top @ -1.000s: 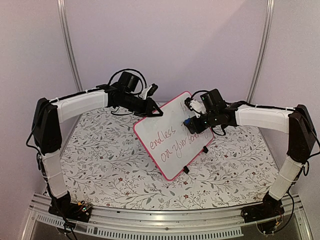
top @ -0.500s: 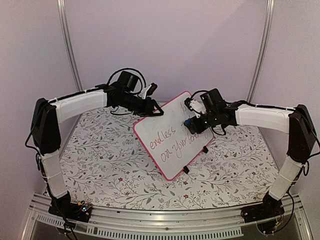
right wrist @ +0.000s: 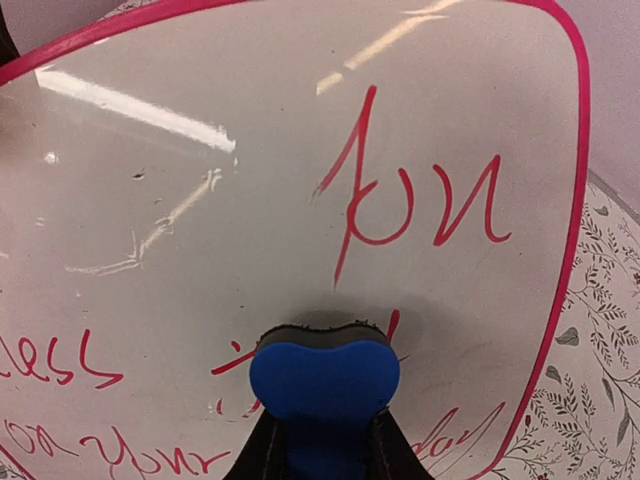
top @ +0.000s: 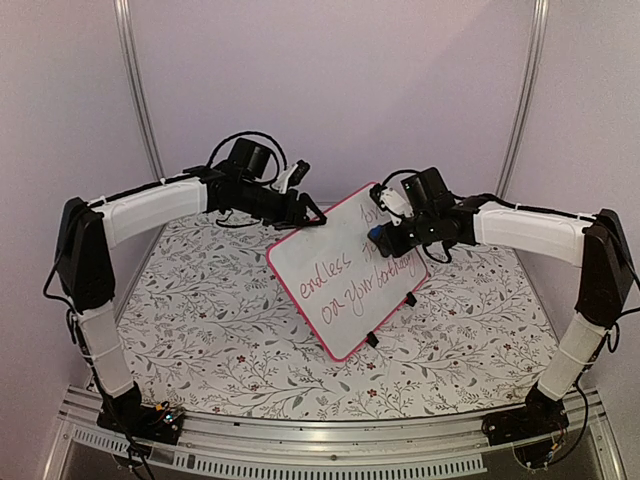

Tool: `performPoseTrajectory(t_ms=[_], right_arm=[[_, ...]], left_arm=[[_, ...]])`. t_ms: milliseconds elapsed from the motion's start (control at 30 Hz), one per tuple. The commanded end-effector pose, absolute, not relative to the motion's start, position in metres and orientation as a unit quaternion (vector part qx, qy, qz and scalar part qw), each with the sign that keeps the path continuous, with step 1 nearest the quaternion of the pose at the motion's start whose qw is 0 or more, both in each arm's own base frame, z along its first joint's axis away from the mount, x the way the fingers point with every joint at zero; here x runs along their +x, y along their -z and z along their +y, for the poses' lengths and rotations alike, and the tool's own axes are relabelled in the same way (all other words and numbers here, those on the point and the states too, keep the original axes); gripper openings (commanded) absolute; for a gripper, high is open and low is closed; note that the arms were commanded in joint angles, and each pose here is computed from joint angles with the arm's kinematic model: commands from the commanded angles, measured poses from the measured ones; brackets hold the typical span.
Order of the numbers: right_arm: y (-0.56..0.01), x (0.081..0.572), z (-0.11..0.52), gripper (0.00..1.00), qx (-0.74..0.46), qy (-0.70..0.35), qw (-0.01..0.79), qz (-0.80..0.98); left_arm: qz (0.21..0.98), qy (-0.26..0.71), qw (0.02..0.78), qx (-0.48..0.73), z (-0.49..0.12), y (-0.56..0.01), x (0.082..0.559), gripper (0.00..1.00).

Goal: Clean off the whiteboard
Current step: Erase the whiteboard at the center of the board.

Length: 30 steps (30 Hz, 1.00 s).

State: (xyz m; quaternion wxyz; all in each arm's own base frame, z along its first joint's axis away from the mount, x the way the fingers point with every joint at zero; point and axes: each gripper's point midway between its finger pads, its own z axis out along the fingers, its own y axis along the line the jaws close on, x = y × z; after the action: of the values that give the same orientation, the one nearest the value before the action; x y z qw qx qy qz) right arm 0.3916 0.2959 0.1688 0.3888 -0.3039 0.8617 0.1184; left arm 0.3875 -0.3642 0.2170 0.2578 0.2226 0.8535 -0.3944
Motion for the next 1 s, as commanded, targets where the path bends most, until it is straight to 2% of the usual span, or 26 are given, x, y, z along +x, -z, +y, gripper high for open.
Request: performPoseTrajectory(t_ms=[0,333,600,833,900,967], right_arm=[[-0.212,0.403,0.296,0.00,-0.285,-0.118,0.438,0.844],[-0.234,0.417,0.299,0.00,-0.276,-0.115,0.461,0.836],[-0.260,0.439,0.316,0.00,-0.283,-0.136,0.474,0.822],[-0.247,0.444,0.321,0.00,-0.286,-0.136,0.463,0.828],[-0.243,0.442,0.319,0.00,-0.284,-0.135,0.459,0.831],[-0.241,0.439,0.316,0.00,-0.283,-0.135,0.458,0.832]], left_arm=[[0.844,0.394,0.292,0.217,-0.353,-0.239,0.393,0.59],[0.834,0.389,0.331,0.208,-0.344,-0.255,0.396,0.78],[0.834,0.393,0.325,0.209,-0.345,-0.250,0.396,0.83],[0.837,0.378,0.343,0.198,-0.337,-0.255,0.400,0.84],[0.835,0.376,0.352,0.193,-0.333,-0.259,0.402,0.95],[0.831,0.375,0.364,0.190,-0.328,-0.268,0.403,0.99]])
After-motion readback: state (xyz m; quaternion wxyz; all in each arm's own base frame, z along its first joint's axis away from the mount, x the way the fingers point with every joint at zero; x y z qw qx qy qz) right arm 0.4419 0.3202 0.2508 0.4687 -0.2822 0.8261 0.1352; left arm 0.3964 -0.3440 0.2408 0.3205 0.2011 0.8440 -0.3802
